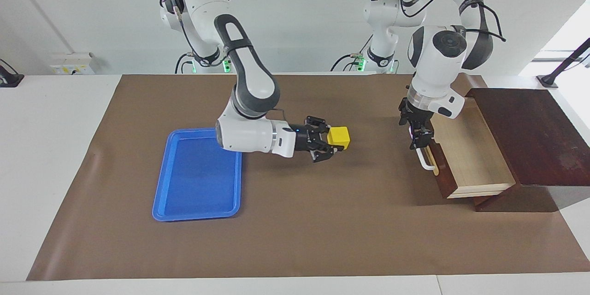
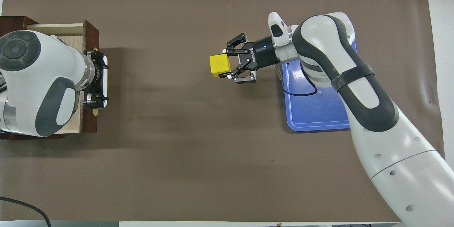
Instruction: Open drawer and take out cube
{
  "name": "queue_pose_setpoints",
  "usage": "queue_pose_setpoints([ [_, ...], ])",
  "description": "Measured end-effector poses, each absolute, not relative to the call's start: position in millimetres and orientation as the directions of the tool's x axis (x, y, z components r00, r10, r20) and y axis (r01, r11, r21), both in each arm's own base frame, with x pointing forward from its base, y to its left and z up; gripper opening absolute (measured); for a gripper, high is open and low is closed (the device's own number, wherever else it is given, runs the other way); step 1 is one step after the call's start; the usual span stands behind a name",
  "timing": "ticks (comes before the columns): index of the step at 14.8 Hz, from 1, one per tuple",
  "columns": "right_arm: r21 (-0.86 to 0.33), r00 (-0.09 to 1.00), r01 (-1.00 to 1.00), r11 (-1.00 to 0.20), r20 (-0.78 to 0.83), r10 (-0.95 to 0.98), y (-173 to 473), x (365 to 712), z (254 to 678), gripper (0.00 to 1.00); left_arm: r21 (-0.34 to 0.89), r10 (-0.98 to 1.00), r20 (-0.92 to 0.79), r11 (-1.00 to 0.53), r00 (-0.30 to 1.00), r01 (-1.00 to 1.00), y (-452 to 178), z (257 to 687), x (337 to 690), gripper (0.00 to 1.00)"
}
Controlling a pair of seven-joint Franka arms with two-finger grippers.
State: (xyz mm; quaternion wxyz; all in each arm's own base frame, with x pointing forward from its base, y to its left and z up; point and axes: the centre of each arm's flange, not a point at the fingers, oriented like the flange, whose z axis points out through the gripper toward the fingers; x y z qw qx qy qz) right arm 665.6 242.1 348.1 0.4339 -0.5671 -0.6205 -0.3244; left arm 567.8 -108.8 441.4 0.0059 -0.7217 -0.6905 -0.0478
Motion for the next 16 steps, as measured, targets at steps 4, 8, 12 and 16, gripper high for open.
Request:
queue_pose_setpoints([
  [4, -0.078, 0.008, 0.989, 0.128, 0.881, 0.472, 155.1, 680.2, 336.9, 0.56, 0.066, 0.995, 0.082, -0.063, 0.058, 0.996, -80.9, 442.1, 573.6, 1.0],
  [8, -0.018, -0.043, 0.993, 0.114, 0.861, 0.506, 85.2, 683.7, 317.1, 0.56, 0.061, 0.991, 0.098, -0.1, 0.094, 0.993, -67.6, 443.1, 573.3, 1.0],
  [12, 0.037, -0.083, 0.994, 0.099, 0.854, 0.514, 25.7, 677.6, 297.1, 0.56, 0.057, 0.989, 0.104, -0.11, 0.104, 0.992, -13.3, 446.7, 575.7, 1.0],
  [16, 0.048, -0.084, 0.995, 0.082, 0.853, 0.515, 2.1, 676.5, 284.8, 0.56, 0.073, 0.985, 0.136, -0.115, 0.105, 0.991, 55.1, 448.6, 577.1, 1.0],
])
